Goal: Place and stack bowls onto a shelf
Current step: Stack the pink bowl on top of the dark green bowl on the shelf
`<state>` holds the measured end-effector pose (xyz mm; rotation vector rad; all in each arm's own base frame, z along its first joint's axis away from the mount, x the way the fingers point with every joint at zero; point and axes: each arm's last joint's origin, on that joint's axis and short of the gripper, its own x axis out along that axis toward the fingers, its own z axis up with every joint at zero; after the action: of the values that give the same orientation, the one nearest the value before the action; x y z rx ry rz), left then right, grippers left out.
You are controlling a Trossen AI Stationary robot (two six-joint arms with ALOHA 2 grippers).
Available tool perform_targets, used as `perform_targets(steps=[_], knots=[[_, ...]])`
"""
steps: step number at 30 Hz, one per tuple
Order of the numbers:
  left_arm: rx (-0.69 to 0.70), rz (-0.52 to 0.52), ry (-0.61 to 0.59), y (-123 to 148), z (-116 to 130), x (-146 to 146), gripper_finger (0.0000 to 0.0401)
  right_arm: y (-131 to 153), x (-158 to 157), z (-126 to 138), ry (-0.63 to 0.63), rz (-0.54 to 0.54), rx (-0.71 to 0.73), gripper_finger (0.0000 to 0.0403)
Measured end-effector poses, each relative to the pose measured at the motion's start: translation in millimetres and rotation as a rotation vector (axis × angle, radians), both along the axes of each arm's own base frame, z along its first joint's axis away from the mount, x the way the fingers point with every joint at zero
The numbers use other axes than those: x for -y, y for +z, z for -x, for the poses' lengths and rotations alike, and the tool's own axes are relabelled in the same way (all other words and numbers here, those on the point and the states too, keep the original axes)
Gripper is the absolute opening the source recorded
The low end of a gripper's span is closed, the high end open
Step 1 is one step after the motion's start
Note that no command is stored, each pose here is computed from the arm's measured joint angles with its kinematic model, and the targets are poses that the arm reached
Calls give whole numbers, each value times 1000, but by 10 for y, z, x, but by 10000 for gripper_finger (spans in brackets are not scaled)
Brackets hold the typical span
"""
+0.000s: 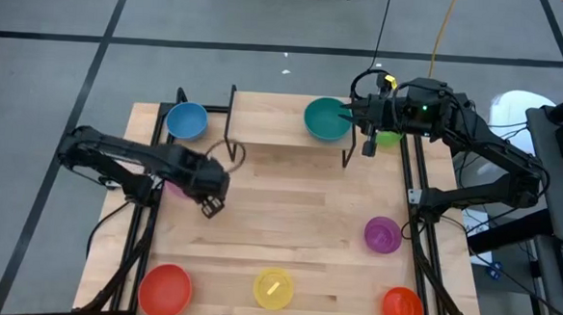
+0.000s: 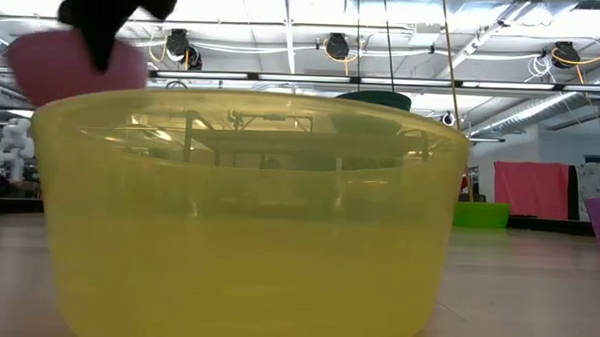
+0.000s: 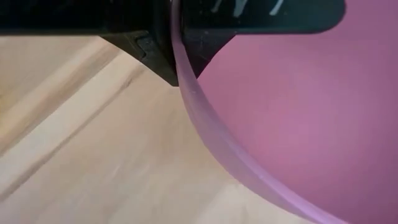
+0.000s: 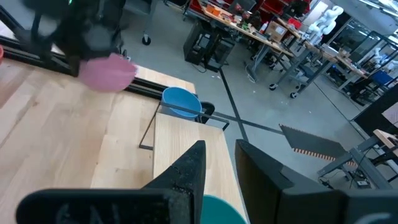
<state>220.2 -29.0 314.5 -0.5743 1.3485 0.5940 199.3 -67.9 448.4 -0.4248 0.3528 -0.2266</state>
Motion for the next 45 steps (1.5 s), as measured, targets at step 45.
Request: perform_targets(steps=[45], knots=[[695,88,-1123,1221,-1182,-562,4,-16,-116,135,197,-157,-18,82]])
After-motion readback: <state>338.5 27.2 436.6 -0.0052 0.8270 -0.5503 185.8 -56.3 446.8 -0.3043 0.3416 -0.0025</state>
